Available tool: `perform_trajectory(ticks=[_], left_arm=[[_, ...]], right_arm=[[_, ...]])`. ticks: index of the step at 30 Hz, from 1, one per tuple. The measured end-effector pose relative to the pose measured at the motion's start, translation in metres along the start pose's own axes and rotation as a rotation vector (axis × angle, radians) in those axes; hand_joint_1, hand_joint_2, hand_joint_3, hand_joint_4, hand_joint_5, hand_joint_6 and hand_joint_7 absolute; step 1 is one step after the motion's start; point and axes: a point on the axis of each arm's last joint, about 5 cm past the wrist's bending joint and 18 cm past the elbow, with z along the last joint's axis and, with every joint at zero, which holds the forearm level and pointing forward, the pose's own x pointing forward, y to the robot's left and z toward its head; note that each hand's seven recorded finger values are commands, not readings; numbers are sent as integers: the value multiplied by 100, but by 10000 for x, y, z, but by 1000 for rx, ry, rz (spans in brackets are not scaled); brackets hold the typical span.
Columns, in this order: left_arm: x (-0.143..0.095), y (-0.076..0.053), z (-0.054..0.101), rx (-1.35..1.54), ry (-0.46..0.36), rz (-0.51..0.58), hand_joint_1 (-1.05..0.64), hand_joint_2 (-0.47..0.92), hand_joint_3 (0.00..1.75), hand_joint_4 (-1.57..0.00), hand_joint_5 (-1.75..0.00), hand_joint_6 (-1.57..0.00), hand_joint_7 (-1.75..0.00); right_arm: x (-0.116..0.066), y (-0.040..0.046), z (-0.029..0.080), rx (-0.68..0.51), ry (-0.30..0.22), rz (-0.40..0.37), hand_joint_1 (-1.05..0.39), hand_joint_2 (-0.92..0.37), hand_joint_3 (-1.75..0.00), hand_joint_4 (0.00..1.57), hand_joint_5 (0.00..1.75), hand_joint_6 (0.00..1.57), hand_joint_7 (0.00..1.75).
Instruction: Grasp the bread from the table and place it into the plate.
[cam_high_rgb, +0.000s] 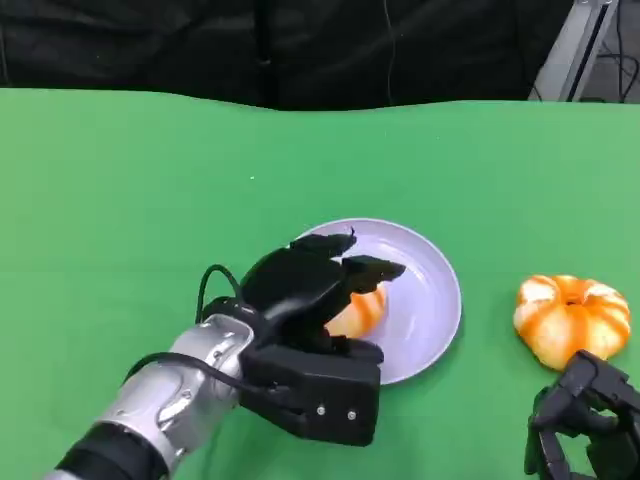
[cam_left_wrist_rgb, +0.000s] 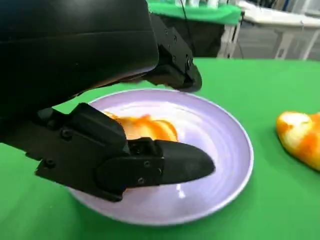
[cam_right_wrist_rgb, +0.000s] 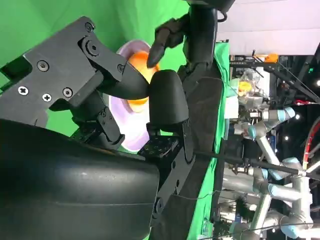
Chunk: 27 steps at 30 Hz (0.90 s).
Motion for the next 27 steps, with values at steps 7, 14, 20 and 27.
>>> perform_trajectory(ticks=[7,14,20,27], left_arm=[[-28,104,37,-36,-28,24,-105,92,60,0,0,-27,-1],[-197,158,23,-261,-44,139,-22,92,27,-65,-14,-57,-5],[-443,142,-52,-589,-27,262,1,72,96,-76,-127,-118,-16],[-847,142,-101,-731,-42,307,-15,50,134,-85,-174,-81,-158]], right_arm=[[4,7,1,-14,3,1,-15,-51,-127,86,175,78,157],[0,10,0,-7,4,6,-14,-52,-128,86,175,78,157],[1,11,6,-9,3,3,-15,-50,-130,87,175,77,160],[11,15,5,-8,4,5,-14,-50,-131,87,175,77,159]])
